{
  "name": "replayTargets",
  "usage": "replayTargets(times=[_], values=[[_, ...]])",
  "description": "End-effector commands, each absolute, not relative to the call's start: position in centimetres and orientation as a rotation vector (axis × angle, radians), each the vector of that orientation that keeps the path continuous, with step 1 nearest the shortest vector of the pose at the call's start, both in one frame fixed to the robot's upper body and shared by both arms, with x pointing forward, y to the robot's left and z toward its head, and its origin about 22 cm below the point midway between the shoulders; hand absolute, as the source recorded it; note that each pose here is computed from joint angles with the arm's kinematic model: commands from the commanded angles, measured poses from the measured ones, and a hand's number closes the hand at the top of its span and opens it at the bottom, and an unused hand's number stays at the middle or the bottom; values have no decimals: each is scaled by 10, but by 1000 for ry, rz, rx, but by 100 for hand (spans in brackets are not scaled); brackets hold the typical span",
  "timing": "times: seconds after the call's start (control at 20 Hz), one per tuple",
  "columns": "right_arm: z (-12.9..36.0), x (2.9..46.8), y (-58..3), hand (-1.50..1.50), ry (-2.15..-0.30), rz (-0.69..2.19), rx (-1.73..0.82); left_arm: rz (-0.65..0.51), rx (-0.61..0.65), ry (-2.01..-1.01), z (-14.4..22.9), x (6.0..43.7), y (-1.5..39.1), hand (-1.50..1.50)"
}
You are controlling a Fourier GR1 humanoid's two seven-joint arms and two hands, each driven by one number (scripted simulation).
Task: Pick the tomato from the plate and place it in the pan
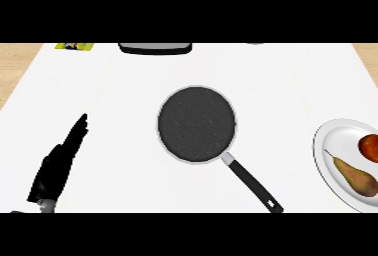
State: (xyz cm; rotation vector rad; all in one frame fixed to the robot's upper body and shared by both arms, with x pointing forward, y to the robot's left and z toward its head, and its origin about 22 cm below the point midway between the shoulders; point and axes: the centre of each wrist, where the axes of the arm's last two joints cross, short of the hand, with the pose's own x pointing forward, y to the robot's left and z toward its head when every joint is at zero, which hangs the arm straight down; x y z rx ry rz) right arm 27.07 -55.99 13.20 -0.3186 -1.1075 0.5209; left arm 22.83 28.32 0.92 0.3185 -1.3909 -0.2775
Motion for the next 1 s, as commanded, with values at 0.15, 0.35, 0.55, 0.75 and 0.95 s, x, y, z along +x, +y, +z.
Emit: replayTargets(times=[0.15, 0.35, 0.55, 0.75, 0.95], values=[[128, 288, -539, -150, -905, 735, -314, -261, 315, -1389, 21, 227, 273, 0], [138, 297, -540, -150, -880, 744, -318, -265, 326, -1395, 25, 234, 279, 0], [131, 302, -536, -150, -849, 761, -313, -267, 327, -1385, 15, 228, 289, 0], [112, 315, -514, -150, -824, 780, -301, -270, 324, -1393, -10, 224, 274, 0], [106, 312, -514, -150, -737, 804, -349, -271, 348, -1378, 6, 221, 279, 0]])
